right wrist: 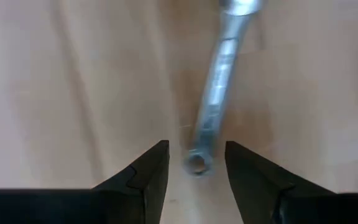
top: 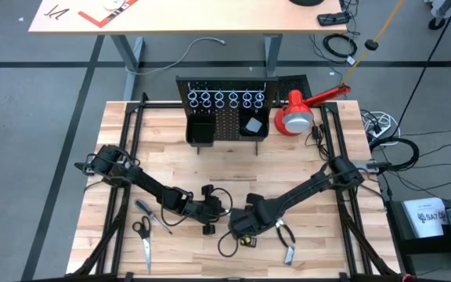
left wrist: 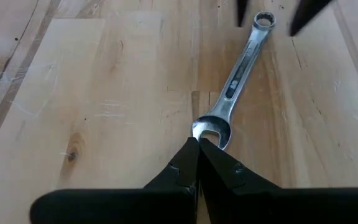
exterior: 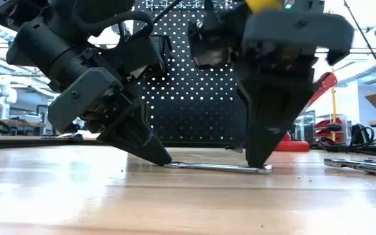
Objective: Hang tools onto peg board
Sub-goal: Hang the wrench on the pegboard
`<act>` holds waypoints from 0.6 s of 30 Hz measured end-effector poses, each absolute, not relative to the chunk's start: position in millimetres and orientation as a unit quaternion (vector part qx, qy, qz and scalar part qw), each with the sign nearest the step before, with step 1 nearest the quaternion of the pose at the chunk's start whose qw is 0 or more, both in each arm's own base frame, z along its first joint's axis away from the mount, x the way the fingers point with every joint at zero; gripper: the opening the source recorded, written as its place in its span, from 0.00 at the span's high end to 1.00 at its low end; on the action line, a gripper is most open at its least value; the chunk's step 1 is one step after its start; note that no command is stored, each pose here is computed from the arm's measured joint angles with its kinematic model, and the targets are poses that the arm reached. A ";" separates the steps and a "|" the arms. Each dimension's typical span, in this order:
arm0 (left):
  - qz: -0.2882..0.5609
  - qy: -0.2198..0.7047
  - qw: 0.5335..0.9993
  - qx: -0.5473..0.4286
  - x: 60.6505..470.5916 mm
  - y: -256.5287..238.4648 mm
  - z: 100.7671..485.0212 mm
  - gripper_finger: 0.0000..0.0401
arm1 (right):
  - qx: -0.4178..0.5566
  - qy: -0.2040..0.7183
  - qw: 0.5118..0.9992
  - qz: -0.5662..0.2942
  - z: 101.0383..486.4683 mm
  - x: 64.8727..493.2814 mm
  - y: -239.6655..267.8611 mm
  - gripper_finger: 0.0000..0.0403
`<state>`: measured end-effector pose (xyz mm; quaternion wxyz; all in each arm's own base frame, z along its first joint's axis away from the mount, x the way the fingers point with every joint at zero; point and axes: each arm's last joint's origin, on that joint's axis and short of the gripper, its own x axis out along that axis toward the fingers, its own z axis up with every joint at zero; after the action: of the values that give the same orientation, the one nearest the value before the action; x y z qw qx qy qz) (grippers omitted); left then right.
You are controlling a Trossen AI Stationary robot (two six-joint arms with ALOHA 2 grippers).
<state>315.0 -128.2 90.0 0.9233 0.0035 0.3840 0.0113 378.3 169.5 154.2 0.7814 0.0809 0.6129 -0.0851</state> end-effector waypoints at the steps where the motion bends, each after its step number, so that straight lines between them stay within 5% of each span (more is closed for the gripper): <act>1: 0.011 0.384 0.923 0.004 315.0 -128.2 90.0 0.96 | 0.079 0.616 0.779 -0.090 154.0 378.1 167.2 0.62; 18: 0.011 0.384 0.923 0.005 315.1 -128.0 90.1 0.96 | 0.068 0.645 0.759 -0.060 129.7 387.9 157.6 0.62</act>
<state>315.1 -128.0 90.1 0.9233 0.0046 0.3838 0.0107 387.9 157.6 129.7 0.7588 0.0677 0.6450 -0.0603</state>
